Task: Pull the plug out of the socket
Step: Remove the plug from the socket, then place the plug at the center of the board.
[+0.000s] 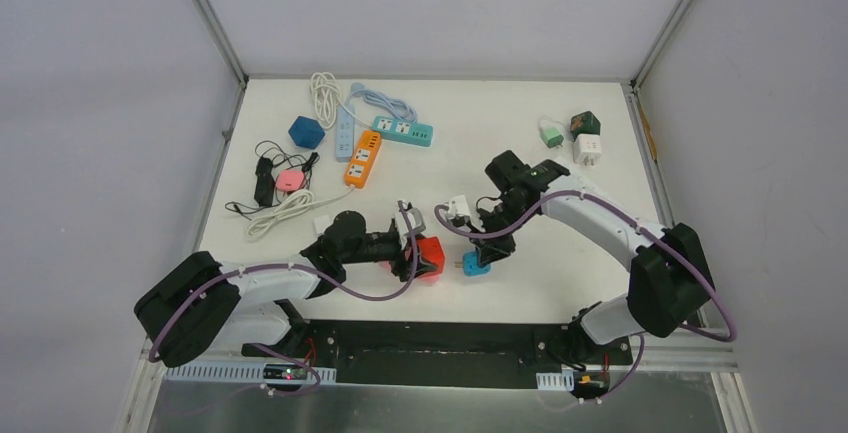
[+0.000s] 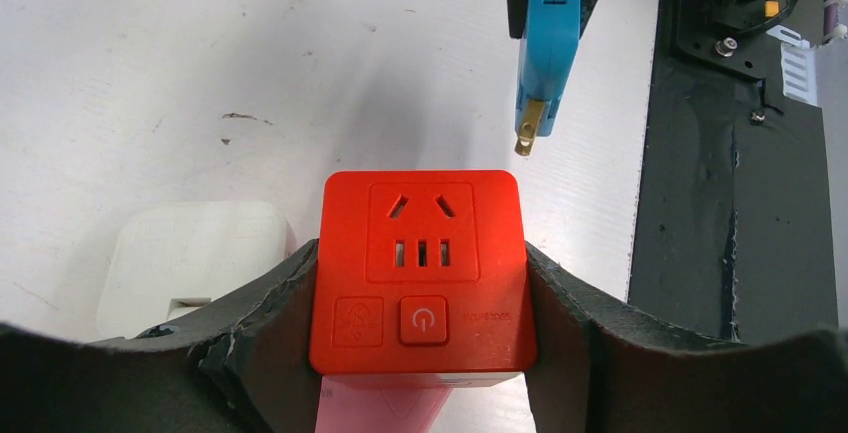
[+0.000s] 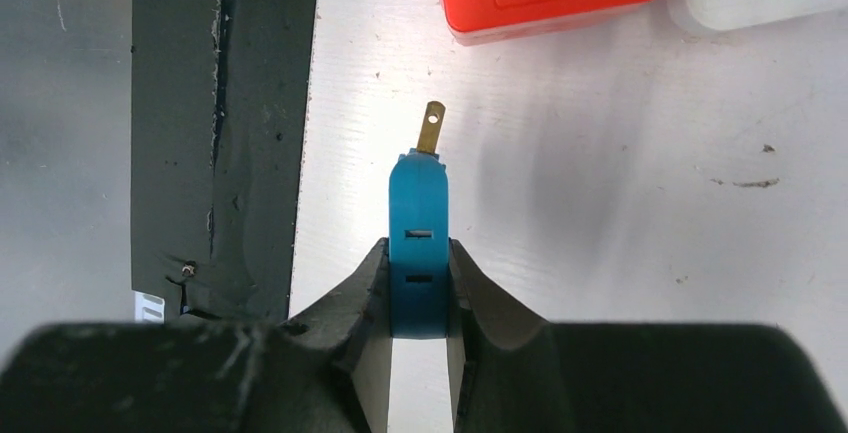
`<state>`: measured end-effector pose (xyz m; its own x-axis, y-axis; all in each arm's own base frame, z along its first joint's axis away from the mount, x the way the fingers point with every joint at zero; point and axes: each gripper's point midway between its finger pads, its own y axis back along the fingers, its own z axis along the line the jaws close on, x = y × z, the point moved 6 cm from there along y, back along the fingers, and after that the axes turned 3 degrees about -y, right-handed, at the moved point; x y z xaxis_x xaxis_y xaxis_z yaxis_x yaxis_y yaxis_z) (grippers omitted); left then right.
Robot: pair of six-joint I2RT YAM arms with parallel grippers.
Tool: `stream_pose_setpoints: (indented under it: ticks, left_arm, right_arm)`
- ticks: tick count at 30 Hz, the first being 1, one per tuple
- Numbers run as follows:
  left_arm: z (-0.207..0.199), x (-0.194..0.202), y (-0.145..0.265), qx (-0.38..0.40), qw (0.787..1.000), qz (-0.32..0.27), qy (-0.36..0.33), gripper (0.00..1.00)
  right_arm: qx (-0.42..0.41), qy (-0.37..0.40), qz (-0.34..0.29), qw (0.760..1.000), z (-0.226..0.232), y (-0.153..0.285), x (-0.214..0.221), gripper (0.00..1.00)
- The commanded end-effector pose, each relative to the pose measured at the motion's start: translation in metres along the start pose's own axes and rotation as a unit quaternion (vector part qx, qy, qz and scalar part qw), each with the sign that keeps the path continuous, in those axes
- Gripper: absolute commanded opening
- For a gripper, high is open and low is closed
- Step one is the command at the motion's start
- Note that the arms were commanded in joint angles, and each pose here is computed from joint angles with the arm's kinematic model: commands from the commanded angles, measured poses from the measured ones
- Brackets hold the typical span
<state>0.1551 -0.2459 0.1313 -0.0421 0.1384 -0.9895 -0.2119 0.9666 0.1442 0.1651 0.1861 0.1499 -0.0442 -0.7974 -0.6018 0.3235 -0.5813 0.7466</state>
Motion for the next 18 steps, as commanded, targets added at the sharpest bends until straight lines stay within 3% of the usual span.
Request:
stream_pose_setpoints:
  ticks: [1,5,10,18]
  left_arm:
    - [0.003,-0.023,-0.004,0.007,0.998,-0.049,-0.032,0.00]
    - [-0.002,-0.025,-0.002,0.023,0.998,-0.043,-0.034,0.00]
    - [-0.005,-0.032,0.001,0.032,0.998,-0.047,-0.035,0.00]
    - [-0.010,-0.048,0.008,0.040,0.997,-0.056,-0.040,0.00]
  right_arm:
    - [0.036,0.001,-0.025,0.999,-0.004,0.023,-0.010,0.00]
    - [0.067,-0.053,-0.051,0.995,-0.017,0.038,-0.001,0.00]
    - [0.115,-0.174,-0.104,0.972,-0.047,0.055,0.011,0.00]
    - [0.210,-0.382,-0.176,0.883,-0.100,0.088,0.053,0.01]
